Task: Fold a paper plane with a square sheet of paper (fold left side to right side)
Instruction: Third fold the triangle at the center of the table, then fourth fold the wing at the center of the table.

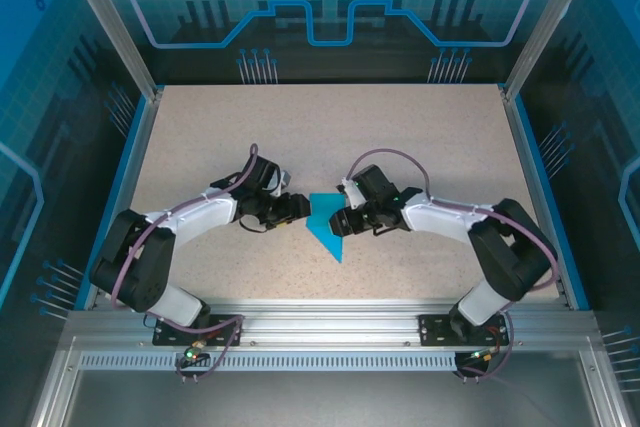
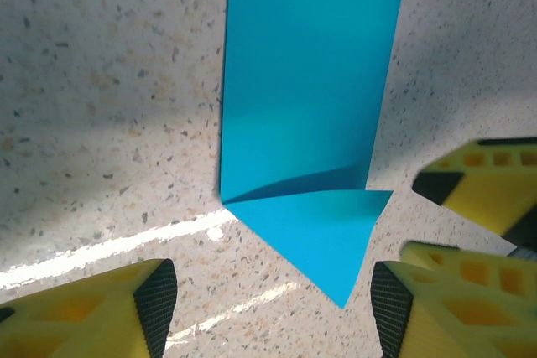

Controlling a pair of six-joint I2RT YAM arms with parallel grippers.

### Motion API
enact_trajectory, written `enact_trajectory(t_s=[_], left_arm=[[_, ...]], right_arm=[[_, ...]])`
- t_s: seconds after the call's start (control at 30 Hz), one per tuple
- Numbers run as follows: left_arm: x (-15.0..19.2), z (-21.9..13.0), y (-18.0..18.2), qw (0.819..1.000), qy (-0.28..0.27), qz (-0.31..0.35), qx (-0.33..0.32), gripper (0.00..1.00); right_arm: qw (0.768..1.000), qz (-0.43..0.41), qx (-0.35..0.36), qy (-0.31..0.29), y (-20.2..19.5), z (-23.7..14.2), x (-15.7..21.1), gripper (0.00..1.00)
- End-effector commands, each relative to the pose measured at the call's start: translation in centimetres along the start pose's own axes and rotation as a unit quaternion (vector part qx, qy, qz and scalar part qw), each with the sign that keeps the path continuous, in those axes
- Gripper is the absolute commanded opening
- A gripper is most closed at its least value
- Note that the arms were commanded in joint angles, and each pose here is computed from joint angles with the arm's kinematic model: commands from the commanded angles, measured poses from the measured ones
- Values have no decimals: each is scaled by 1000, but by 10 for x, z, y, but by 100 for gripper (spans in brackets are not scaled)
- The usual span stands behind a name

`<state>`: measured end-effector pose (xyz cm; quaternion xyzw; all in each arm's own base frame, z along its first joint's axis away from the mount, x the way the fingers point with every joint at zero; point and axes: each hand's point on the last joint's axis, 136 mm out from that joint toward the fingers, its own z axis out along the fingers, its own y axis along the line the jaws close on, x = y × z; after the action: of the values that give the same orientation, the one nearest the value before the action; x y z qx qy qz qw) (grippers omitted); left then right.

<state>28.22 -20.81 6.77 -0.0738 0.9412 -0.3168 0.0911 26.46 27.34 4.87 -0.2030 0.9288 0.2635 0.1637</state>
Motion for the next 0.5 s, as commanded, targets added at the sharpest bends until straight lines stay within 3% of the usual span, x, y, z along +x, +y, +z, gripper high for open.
enact_trajectory(t_s=[0.0, 0.37, 0.47], left_arm=[[7, 6, 2, 999, 22, -23, 6, 67], [9, 20, 4, 998, 42, -37, 13, 69], [10, 23, 4, 998, 47, -40, 16, 70]], right_arm=[[1000, -15, -20, -6, 4, 6, -19, 46], [1000, 5, -20, 17, -6, 12, -8, 21], [1000, 3, -19, 19, -7, 9, -6, 9]])
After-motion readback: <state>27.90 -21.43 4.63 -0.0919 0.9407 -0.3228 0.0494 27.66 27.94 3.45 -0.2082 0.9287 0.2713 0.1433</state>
